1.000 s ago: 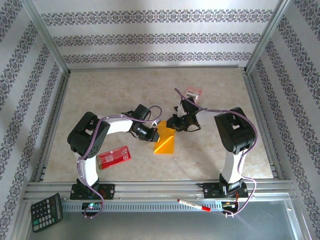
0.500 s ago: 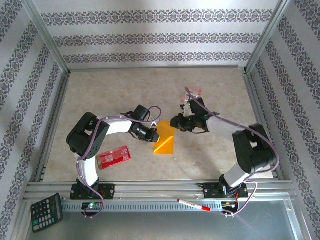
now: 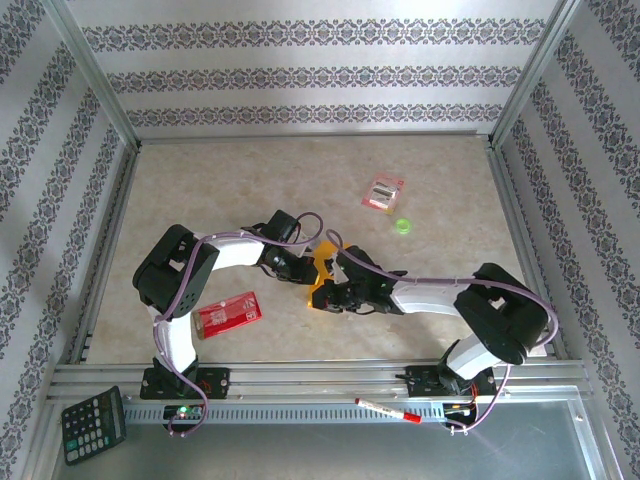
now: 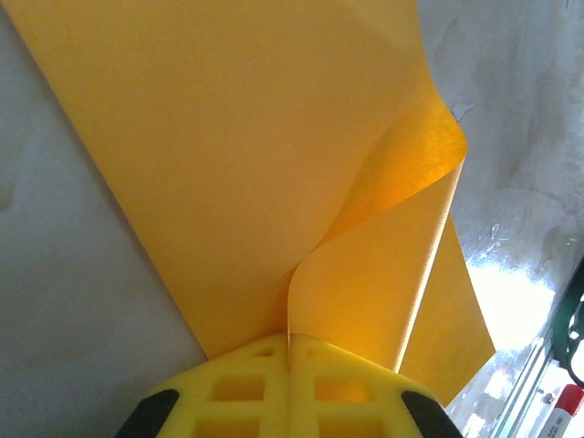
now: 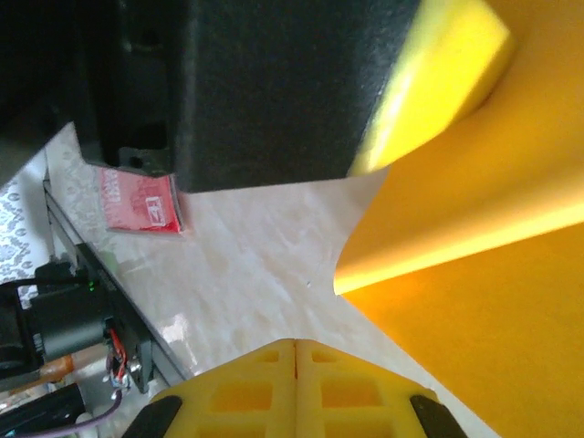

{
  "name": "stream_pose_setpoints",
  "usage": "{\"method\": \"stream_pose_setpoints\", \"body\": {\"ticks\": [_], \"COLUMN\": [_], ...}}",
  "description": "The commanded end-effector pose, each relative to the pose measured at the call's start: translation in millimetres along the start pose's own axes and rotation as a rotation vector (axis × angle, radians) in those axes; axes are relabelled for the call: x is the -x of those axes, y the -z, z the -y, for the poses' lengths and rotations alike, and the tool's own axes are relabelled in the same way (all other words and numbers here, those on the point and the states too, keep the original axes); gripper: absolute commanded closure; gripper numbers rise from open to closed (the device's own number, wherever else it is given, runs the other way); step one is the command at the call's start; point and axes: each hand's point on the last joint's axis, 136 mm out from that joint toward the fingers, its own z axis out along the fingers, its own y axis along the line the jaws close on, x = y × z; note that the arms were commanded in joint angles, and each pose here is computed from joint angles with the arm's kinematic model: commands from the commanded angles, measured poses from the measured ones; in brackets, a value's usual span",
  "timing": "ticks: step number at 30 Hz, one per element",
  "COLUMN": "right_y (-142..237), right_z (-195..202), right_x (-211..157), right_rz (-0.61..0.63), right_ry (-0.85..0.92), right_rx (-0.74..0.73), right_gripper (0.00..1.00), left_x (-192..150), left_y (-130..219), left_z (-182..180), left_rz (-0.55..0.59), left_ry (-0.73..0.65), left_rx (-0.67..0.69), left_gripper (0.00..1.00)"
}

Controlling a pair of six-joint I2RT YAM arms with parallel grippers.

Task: Fold a paper plane with a square sheet of paper (pick it up from the middle)
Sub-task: Fold the triangle a second time at the center of the table.

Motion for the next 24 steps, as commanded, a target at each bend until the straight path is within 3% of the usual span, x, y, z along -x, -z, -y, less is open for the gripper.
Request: {"method": "stream_pose_setpoints", "body": {"ticks": [1, 24], "right_y": [-8, -23], "right_z": [-8, -1], "right_x": [18, 25], "right_rz": [0.077, 0.087], "right_ry": [0.012, 0.015], "right_rx": [0.008, -0.006], "right_gripper": [0.97, 0.98], "left_x": [-29, -30], "left_y": [-3, -4], "left_z": [-31, -30], "left_rz": [-0.081, -0.084], "left_ry": [0.06, 0.055], "left_rx": [0.126, 0.119], "left_gripper": [1.0, 1.0]}}
